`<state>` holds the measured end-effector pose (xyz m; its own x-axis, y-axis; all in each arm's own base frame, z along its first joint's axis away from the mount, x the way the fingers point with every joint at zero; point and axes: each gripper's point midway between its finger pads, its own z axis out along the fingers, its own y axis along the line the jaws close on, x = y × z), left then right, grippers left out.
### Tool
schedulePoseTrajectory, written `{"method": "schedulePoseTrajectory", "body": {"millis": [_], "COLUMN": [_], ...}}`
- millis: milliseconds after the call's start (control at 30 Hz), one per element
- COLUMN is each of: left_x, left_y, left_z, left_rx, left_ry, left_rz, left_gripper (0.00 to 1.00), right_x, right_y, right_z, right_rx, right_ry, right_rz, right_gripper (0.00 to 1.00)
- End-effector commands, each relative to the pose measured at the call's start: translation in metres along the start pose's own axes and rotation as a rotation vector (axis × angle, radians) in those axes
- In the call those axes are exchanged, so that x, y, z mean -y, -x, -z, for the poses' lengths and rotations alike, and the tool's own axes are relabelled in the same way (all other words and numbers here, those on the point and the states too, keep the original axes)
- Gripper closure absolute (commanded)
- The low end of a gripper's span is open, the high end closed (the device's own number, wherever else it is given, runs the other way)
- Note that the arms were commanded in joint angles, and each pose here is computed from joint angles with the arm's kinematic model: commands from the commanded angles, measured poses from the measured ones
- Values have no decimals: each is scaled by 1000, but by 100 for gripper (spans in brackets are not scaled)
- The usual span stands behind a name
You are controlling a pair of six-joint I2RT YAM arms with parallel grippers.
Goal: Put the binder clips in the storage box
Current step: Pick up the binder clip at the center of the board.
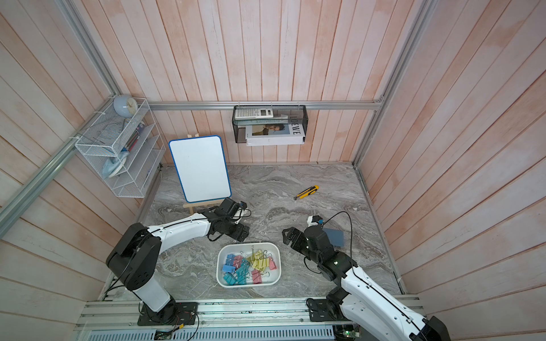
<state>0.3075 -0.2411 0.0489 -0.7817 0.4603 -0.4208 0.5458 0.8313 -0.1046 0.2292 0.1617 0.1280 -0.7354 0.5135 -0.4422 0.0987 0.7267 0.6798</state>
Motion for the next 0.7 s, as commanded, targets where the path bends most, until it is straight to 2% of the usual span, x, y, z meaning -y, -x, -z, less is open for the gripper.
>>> {"method": "schedulePoseTrajectory", "body": {"millis": [0, 100, 333, 500, 667], "left_x": [-2, -8, -9, -15, -15], "left_y": [-8, -9, -4, -3, -1], "left_z": [-8, -11, -10, -11, -8], "left_rx": [-43, -53, -16, -6, 17], "left_ry": [2, 34, 38, 71, 60], "left_rz": [-12, -15, -5, 14, 42], "left_gripper": [5, 6, 22, 36, 55], "right_x": [7, 7, 8, 8, 9], "right_y": [-4, -4, -4, -3, -3], "right_z": [0, 0, 1, 1, 2], "right_rx": [-8, -8, -8, -7, -2], "right_ry": [-15, -14, -15, -17, -19], "right_rz": [-11, -13, -14, -14, -17], "right_gripper": [2, 2, 2, 2, 2]}}
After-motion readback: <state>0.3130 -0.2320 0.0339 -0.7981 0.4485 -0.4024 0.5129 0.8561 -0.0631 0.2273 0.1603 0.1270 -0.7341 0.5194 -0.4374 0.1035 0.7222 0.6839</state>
